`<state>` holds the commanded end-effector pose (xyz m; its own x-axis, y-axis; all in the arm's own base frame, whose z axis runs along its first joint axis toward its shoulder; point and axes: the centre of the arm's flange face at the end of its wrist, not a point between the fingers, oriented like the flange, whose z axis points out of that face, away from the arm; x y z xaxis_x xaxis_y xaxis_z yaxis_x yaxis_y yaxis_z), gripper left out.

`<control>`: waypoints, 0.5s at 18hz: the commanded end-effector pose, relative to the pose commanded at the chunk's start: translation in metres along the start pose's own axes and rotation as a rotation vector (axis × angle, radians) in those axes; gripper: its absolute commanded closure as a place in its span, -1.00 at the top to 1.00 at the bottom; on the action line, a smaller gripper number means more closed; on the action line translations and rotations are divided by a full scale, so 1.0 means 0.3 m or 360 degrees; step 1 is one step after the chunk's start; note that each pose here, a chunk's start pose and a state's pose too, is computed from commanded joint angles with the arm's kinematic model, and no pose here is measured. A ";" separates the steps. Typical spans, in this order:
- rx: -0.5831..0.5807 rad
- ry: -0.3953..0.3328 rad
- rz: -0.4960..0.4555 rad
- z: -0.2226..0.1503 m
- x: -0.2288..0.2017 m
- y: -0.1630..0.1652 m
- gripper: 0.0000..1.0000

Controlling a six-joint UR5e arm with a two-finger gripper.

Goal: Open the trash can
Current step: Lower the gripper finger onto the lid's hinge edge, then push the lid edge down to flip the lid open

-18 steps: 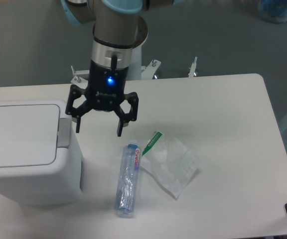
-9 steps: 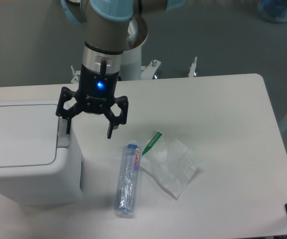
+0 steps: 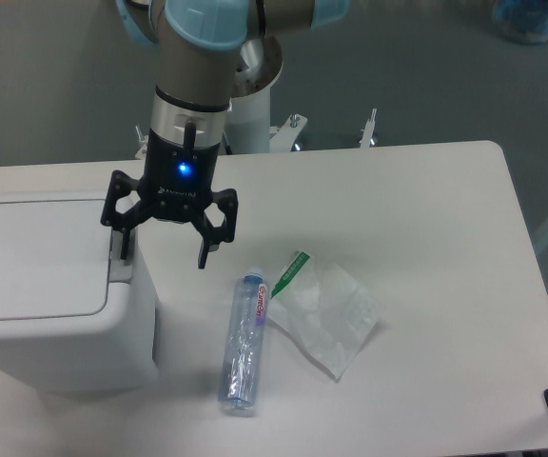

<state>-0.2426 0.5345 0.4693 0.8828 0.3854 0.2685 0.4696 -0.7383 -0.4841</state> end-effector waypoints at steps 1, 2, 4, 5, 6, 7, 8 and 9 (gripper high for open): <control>-0.0002 0.0000 -0.0001 0.003 -0.001 0.000 1.00; -0.0002 0.0000 -0.0001 0.003 -0.001 0.000 1.00; -0.0005 0.0001 -0.0002 0.006 -0.002 0.000 1.00; -0.0011 0.0002 -0.0005 0.015 -0.006 0.000 1.00; -0.0007 0.0001 -0.0003 0.014 -0.006 -0.004 1.00; 0.0004 -0.0001 0.0002 0.002 -0.002 -0.012 1.00; 0.0018 -0.0003 0.0007 -0.010 0.001 -0.023 1.00; 0.0040 -0.0006 0.0016 -0.031 0.007 -0.038 1.00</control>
<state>-0.2463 0.5387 0.4832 0.8876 0.3799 0.2604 0.4606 -0.7281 -0.5077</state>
